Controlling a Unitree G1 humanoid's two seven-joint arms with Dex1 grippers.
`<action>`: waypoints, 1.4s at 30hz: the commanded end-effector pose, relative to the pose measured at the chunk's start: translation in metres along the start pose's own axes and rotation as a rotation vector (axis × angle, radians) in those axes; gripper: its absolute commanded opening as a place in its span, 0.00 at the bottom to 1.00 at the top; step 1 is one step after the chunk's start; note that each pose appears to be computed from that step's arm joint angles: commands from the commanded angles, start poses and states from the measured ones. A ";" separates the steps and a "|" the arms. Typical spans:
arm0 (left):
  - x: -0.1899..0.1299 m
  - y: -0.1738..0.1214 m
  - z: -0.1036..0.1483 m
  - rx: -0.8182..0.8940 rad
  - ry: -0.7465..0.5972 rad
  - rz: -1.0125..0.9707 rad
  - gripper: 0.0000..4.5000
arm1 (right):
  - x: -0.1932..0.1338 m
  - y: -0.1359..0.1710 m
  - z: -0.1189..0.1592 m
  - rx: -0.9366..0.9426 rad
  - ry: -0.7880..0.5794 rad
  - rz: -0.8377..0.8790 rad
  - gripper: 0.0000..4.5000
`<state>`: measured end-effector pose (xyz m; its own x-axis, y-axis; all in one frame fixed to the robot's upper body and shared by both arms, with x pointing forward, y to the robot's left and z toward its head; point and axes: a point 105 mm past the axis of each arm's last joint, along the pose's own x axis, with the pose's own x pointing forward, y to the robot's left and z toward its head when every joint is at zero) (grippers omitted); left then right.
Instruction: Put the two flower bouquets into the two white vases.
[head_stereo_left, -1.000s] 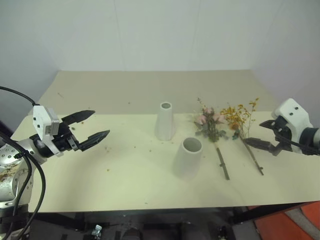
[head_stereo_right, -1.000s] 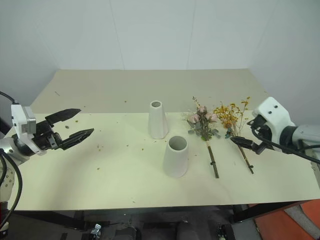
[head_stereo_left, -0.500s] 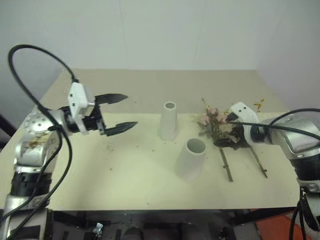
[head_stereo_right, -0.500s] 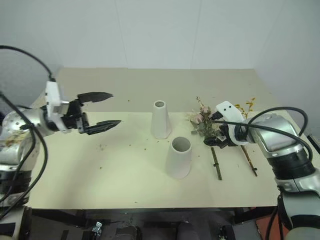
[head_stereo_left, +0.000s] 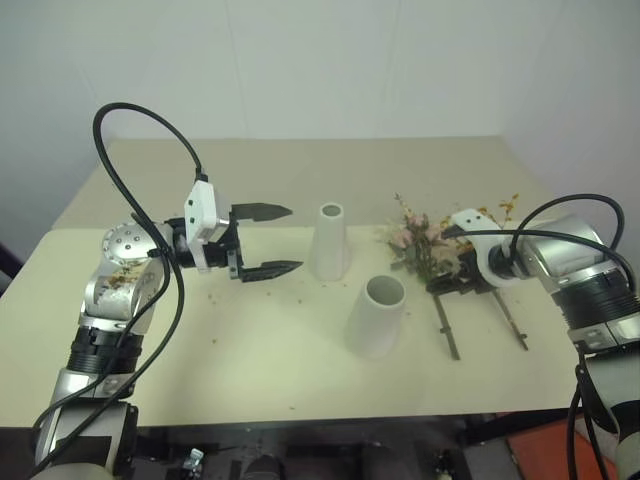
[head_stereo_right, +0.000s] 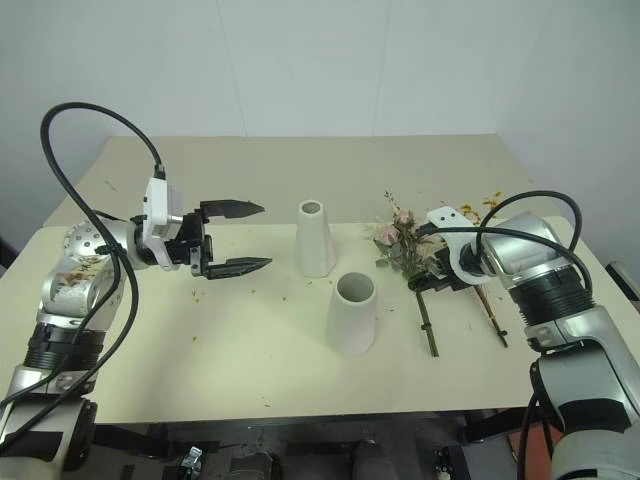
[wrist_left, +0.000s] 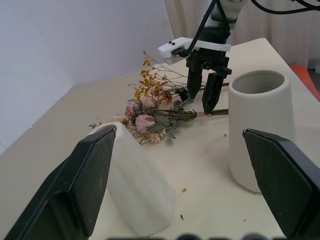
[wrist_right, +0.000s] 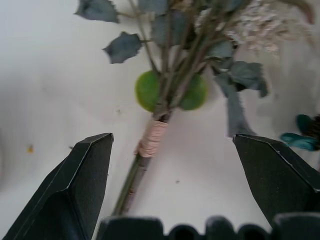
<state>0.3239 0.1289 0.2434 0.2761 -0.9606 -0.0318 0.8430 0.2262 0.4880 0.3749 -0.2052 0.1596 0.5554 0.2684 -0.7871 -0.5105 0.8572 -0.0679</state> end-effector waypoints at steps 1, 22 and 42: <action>0.001 -0.001 0.008 0.045 -0.018 0.014 0.99 | -0.003 0.001 0.012 0.002 -0.033 0.010 1.00; -0.009 -0.006 0.009 0.000 -0.035 0.096 1.00 | 0.023 -0.009 0.016 0.045 0.002 0.039 0.05; -0.017 -0.003 0.008 -0.003 -0.029 0.146 1.00 | -0.158 0.030 0.182 0.067 -1.508 -0.134 0.05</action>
<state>0.3176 0.1410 0.2373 0.3815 -0.9240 0.0263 0.8200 0.3515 0.4518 0.4178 -0.1408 0.3591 0.8606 0.3229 0.3938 -0.3196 0.9445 -0.0760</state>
